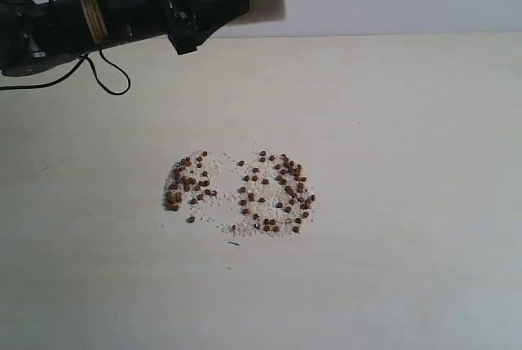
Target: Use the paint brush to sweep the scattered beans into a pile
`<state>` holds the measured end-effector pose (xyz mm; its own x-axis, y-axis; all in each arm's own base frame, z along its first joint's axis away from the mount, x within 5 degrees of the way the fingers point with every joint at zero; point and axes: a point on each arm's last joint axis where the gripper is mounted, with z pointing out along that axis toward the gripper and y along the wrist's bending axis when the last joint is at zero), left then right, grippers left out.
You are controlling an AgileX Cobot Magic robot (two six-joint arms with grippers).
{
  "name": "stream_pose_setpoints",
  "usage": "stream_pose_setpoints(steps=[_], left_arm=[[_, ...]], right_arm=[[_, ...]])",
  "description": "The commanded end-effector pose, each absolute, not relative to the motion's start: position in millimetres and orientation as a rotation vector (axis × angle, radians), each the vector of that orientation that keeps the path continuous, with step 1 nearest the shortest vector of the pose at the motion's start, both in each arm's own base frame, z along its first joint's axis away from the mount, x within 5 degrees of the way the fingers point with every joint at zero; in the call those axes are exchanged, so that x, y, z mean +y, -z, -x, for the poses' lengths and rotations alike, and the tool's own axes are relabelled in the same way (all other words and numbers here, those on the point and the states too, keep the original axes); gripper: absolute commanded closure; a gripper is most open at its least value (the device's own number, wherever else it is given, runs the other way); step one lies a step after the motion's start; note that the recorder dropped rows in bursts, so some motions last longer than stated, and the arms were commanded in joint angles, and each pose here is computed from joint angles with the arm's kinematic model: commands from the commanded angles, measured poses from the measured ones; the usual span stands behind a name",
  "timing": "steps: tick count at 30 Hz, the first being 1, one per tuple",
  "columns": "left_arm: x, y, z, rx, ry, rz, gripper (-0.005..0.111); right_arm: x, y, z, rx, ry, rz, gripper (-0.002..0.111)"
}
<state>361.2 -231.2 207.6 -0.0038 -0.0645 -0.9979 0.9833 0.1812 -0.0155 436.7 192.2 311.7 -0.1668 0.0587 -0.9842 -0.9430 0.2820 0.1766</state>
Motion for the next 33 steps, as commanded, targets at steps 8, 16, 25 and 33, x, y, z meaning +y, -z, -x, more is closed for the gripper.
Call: stream_pose_setpoints(steps=[8, 16, 25, 33], left_arm=[[-158, -216, -396, 1.324, 1.03, -0.864, 0.096], [-120, -234, -383, 1.831, 0.447, -0.575, 0.107], [-85, -264, -285, 1.726, 0.289, -0.366, 0.107], [-42, -247, -168, 1.528, 0.225, -0.139, 0.107]], right_arm=[[158, -346, -451, 1.592, -0.446, 0.777, 0.108], [133, -356, -433, 1.666, -0.225, 0.639, 0.108], [110, -367, -383, 1.694, -0.163, 0.501, 0.108], [128, -389, -330, 1.645, -0.294, 0.505, 0.108]])
